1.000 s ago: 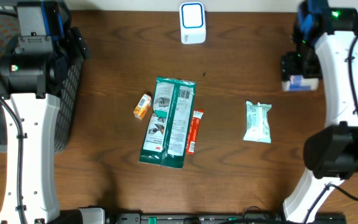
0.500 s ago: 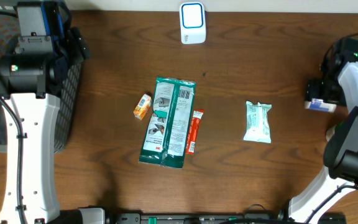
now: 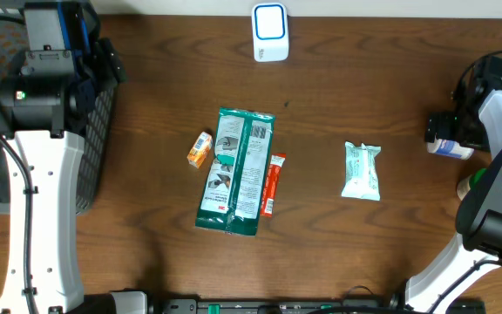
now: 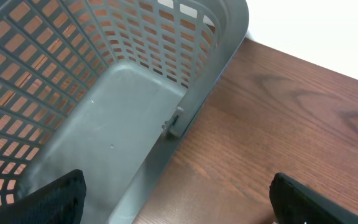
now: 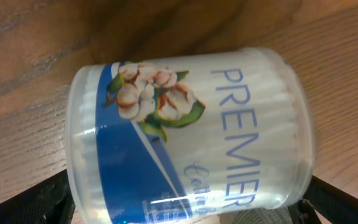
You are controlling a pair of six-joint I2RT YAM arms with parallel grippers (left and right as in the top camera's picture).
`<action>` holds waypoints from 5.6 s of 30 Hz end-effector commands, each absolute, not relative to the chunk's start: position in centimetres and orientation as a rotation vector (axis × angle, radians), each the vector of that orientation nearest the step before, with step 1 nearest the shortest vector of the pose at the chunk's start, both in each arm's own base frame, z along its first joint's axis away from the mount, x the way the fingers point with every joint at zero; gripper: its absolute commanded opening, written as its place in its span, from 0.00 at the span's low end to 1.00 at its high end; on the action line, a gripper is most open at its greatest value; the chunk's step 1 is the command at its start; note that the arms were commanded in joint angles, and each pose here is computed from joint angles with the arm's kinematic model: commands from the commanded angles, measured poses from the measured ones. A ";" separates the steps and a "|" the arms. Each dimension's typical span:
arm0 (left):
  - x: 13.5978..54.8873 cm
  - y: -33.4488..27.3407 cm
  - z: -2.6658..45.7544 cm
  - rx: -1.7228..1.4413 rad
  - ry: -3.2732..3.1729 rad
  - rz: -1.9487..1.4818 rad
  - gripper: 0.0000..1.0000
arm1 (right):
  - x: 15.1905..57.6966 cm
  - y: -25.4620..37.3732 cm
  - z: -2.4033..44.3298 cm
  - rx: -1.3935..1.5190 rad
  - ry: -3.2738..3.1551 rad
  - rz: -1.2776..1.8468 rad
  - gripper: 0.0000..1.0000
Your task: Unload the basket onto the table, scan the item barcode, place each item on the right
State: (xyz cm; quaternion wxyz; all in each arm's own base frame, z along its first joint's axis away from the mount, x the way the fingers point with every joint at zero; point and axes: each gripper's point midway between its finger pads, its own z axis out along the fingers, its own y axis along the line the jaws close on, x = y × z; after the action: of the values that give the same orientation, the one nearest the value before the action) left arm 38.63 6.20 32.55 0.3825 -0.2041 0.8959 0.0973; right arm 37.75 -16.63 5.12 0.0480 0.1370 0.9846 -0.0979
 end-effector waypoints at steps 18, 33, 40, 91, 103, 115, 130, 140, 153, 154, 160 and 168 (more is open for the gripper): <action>38.6 6.6 32.8 -0.535 2.272 0.267 0.90 | 40.1 -15.6 14.9 0.379 2.843 -0.208 0.99; 38.6 6.6 32.8 -0.535 2.272 0.267 0.90 | 38.9 -2.0 21.5 0.169 2.718 0.674 0.99; 38.6 6.6 32.8 -0.534 2.272 0.266 0.90 | 36.9 1.3 17.1 0.120 2.847 0.741 0.91; 38.6 6.6 32.8 -0.534 2.272 0.266 0.90 | 33.2 3.0 6.7 0.647 2.822 0.444 0.99; 38.6 6.6 32.8 -0.535 2.272 0.267 0.90 | 34.9 3.0 2.1 0.580 2.871 0.393 0.96; 38.6 6.6 32.8 -0.535 2.272 0.266 0.90 | 33.8 5.6 -2.1 0.489 2.995 0.562 0.65; 38.6 6.6 32.8 -0.534 2.272 0.266 0.90 | 34.1 6.0 -1.5 0.445 2.975 0.654 0.01; 38.6 6.6 32.8 -0.535 2.272 0.267 0.90 | 35.9 7.7 6.6 0.133 2.728 0.872 0.01; 38.6 6.6 32.8 -0.535 2.272 0.266 0.90 | 35.9 8.2 11.7 -0.102 2.588 0.731 0.01; 38.6 6.6 32.8 -0.535 2.272 0.267 0.90 | 35.9 8.2 11.6 -0.103 2.591 0.722 0.01; 38.6 6.6 32.8 -0.535 2.272 0.267 0.90 | 35.7 5.7 10.1 0.010 2.672 0.528 0.05; 38.6 6.6 32.8 -0.535 2.272 0.267 0.90 | 34.8 5.8 8.6 0.137 2.730 0.516 0.81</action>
State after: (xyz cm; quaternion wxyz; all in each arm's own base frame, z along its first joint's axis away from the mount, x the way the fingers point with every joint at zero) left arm 38.63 6.20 32.55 0.3826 -0.2042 0.8958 0.0972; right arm 35.12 5.44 8.96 0.1862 0.0280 0.9638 0.1888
